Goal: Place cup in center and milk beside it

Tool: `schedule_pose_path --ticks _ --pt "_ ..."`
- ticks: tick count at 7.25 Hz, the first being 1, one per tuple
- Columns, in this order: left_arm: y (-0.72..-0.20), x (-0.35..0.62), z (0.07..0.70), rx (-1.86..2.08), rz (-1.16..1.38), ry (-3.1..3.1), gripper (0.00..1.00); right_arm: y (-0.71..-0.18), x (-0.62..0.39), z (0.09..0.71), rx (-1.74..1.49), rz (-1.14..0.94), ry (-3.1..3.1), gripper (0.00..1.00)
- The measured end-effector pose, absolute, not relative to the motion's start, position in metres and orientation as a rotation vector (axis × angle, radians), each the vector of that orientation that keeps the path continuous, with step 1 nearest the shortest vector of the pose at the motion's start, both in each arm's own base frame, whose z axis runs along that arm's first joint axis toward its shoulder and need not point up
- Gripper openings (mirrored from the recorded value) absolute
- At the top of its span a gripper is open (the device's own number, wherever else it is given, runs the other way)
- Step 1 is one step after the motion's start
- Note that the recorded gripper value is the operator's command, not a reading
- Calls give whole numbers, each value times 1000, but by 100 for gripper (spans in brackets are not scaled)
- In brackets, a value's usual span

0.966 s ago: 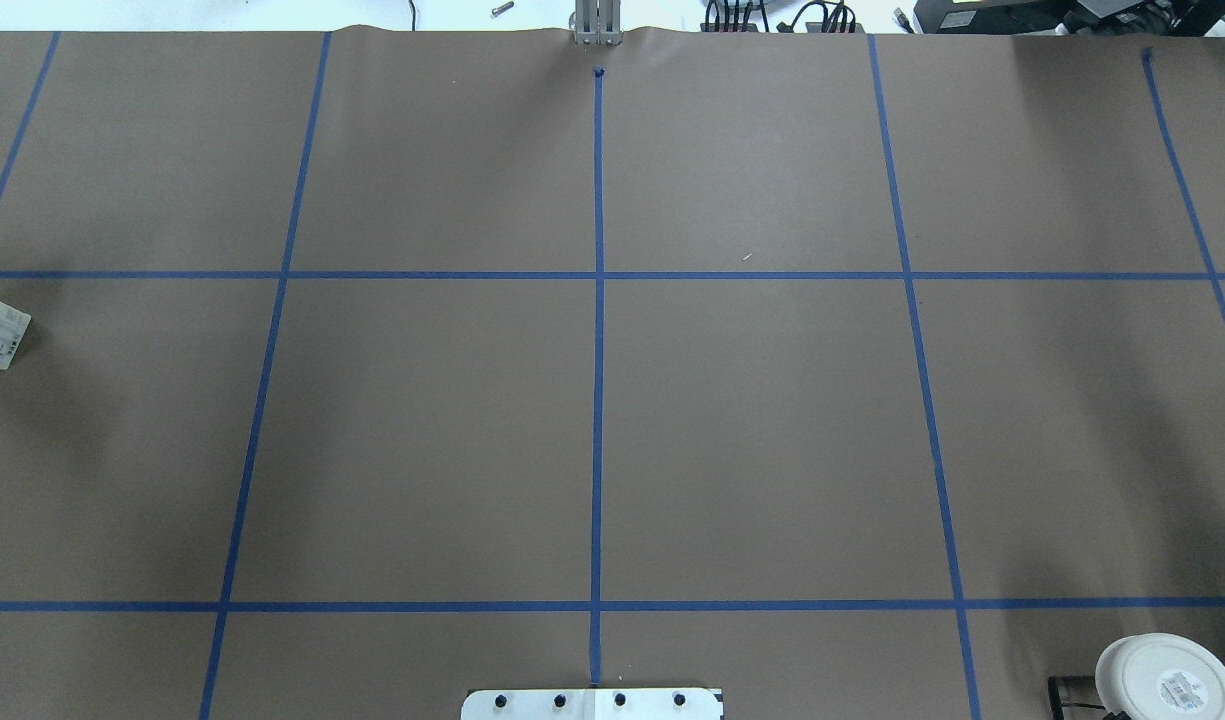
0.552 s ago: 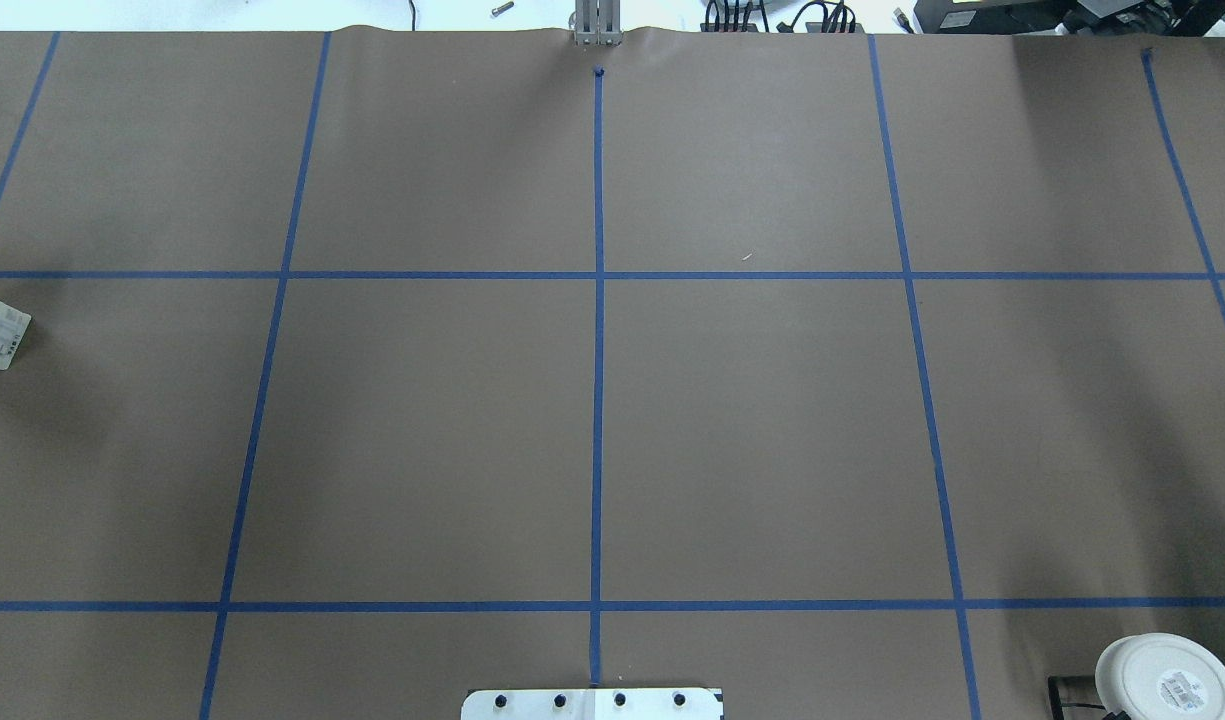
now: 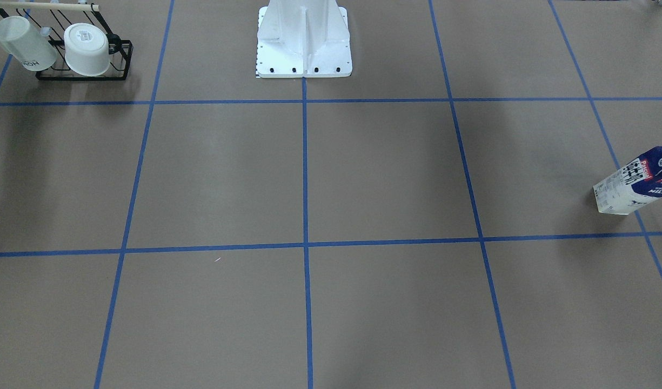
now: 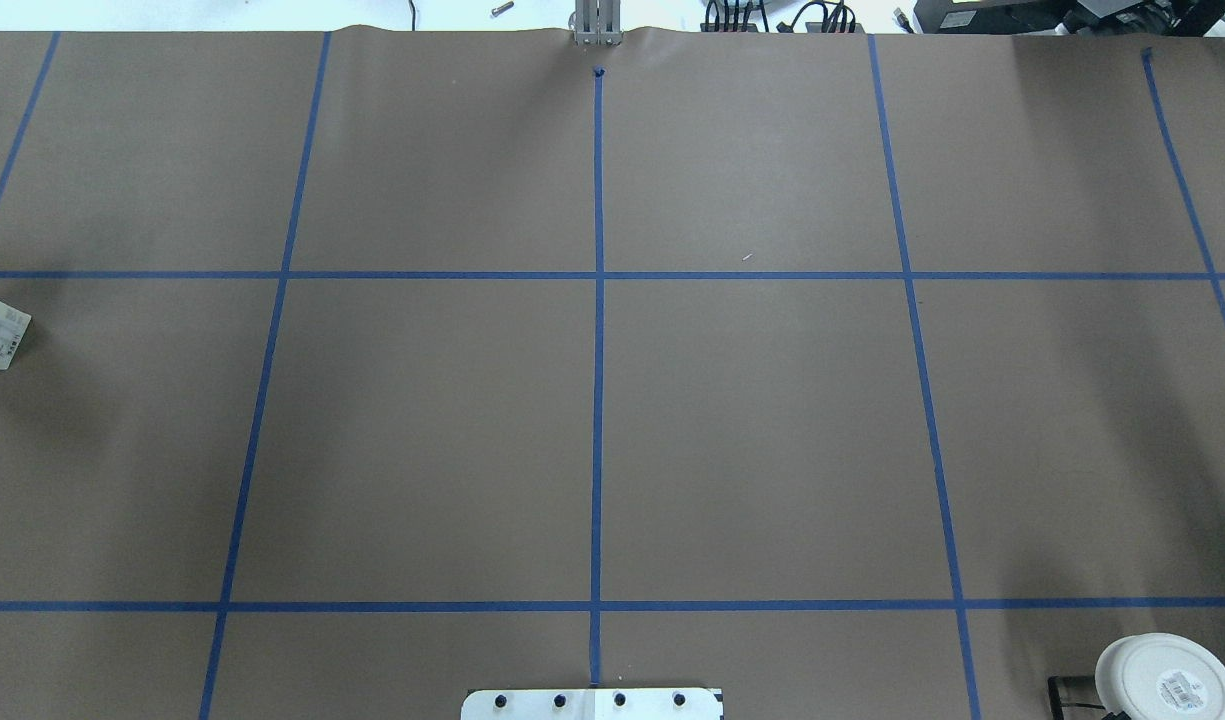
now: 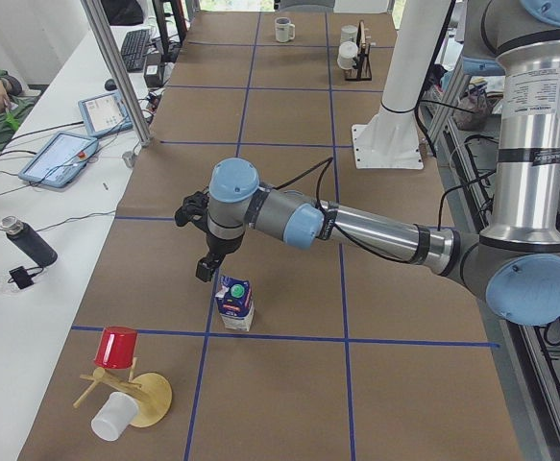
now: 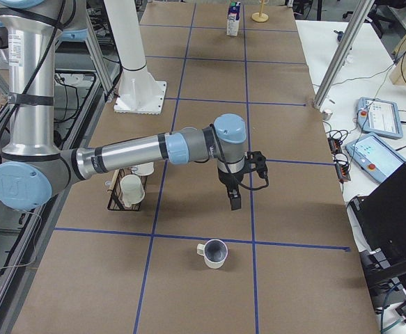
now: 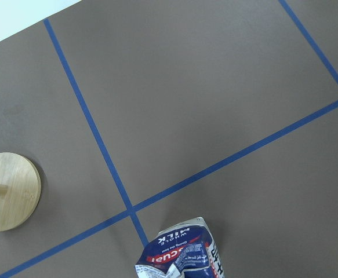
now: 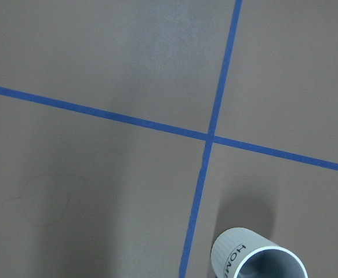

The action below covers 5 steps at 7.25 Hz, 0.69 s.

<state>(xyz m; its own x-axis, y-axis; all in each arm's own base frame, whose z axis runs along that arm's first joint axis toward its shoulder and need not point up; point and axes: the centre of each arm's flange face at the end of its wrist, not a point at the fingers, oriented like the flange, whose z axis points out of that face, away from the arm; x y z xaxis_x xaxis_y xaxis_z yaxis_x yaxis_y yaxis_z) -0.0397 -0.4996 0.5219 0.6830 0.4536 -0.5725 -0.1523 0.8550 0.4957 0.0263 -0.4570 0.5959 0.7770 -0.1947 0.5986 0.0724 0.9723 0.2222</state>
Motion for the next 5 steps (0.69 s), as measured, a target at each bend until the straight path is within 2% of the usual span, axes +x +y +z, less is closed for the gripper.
schedule_pose_path --ticks 2,5 --pt "-500 -39 519 440 354 748 99 -445 25 668 184 -102 -680 96" --pt "-500 -39 516 447 358 747 99 -441 9 698 165 -99 -690 91"
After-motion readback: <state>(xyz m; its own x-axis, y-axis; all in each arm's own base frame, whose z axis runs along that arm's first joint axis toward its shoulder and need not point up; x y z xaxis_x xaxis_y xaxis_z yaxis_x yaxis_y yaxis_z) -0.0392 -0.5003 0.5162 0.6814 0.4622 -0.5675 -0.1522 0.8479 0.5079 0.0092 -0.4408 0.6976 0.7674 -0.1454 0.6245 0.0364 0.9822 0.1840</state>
